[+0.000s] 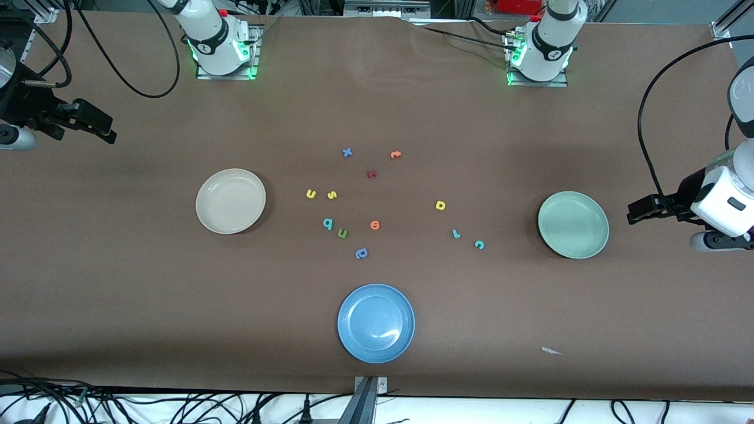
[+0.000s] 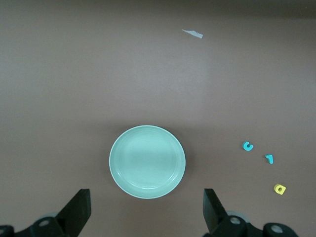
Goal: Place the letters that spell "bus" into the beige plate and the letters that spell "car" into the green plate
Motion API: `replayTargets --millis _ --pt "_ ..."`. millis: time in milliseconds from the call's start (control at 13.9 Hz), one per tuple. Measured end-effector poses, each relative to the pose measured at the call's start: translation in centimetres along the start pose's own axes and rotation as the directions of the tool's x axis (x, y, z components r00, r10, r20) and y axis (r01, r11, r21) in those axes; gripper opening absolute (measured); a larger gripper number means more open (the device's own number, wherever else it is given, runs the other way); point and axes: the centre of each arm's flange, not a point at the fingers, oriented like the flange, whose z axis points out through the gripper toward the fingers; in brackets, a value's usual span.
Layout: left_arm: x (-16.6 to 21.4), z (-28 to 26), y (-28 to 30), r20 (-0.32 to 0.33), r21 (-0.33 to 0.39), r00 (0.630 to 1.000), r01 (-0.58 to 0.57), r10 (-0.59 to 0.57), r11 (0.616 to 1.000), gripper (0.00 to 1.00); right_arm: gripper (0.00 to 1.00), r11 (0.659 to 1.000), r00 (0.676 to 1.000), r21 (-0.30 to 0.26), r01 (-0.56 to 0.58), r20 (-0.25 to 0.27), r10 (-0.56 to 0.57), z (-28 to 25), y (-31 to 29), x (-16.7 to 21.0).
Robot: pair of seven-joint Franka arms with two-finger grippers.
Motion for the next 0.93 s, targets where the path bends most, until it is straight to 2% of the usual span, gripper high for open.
replayTargets --millis 933 --pt "-0.1 0.4 0.1 0.01 0.001 1.0 -0.002 0.002 1.0 1.0 1.0 1.0 1.0 0.003 0.023 -0.002 -0.023 -0.1 -1.3 -0.2"
